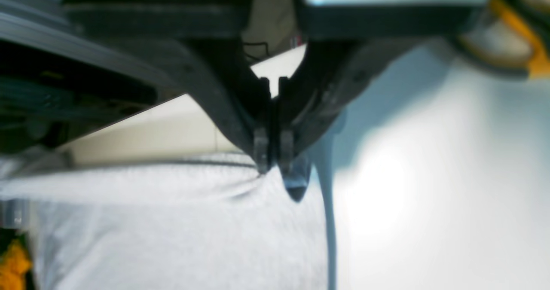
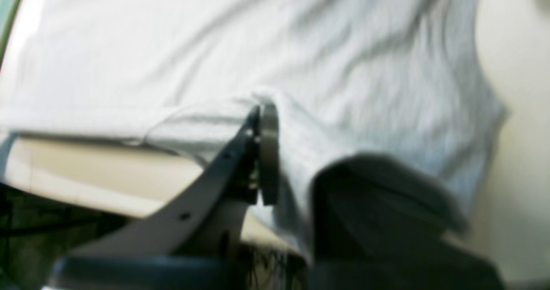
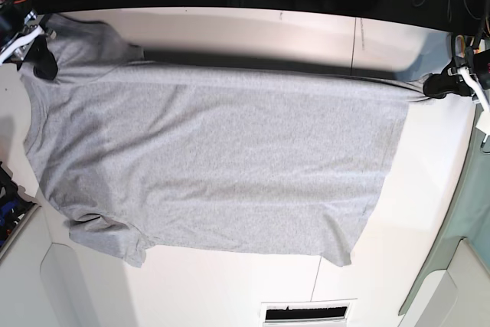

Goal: Layout the t-shirt on the table in an organized manner, then fold the t-shirt properly
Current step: 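Lay the shoulder edge down and open both grippers, lifting away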

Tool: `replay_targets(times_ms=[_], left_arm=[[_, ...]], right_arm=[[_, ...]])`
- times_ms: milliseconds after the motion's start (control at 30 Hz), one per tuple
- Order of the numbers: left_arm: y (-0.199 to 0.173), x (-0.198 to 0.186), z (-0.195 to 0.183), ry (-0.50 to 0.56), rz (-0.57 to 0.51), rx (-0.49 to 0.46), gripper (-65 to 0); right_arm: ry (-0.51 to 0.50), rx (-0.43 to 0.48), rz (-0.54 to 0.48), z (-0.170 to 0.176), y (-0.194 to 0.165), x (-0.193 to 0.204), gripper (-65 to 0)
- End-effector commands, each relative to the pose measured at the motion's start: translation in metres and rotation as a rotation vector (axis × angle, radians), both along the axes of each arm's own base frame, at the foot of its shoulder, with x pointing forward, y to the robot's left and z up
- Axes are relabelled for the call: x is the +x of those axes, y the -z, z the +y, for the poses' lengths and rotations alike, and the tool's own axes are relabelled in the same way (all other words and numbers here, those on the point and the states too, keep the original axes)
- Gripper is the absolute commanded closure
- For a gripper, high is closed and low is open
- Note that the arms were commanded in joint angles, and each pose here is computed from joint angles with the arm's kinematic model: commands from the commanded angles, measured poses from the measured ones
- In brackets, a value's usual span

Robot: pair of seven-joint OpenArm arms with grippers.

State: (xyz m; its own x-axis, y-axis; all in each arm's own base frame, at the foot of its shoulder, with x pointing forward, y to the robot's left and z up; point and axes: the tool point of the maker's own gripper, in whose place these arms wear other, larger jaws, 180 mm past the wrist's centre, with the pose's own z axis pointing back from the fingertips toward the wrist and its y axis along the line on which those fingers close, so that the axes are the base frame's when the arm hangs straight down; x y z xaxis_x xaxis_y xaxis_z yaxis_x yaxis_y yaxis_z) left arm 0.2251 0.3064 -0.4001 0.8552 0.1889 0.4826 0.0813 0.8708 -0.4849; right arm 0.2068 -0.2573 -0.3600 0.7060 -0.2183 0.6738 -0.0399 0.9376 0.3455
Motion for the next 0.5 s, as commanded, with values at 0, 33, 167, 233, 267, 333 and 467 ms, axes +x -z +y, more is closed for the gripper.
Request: replay_targets(times_ms=[0, 33, 167, 233, 267, 333, 467], left_arm=[[-0.01, 0.015, 0.003, 0.01, -0.05, 0.025, 0.0], [-0.008, 0.021, 0.0, 0.024, -0.062, 0.046, 0.0], [-0.007, 0.048, -0.008, 0.078, -0.114, 0.137, 0.0], [-0.007, 0.059, -0.011, 0.103, -0.13, 0.166, 0.0], [-0.007, 0.064, -0.012, 0.11, -0.139, 0.177, 0.0], [-0.006, 0.073, -0.012, 0.113, -0.152, 0.196, 0.0], [0.004, 0.088, -0.008, 0.08, -0.16, 0.202, 0.0]], right_arm=[[0.007, -0.011, -0.035, -0.006, -0.007, 0.013, 0.0], [0.005, -0.003, -0.035, -0.006, -0.004, 0.02, 0.0], [-0.004, 0.007, -0.039, -0.008, 0.007, 0.053, 0.0], [-0.002, -0.008, -0.042, -0.013, 0.012, 0.069, 0.0], [-0.004, -0.01, -0.041, -0.014, 0.014, 0.077, 0.0], [-0.006, -0.006, -0.036, -0.015, 0.019, 0.09, 0.0], [0.002, 0.035, -0.043, -0.012, 0.02, 0.114, 0.0]])
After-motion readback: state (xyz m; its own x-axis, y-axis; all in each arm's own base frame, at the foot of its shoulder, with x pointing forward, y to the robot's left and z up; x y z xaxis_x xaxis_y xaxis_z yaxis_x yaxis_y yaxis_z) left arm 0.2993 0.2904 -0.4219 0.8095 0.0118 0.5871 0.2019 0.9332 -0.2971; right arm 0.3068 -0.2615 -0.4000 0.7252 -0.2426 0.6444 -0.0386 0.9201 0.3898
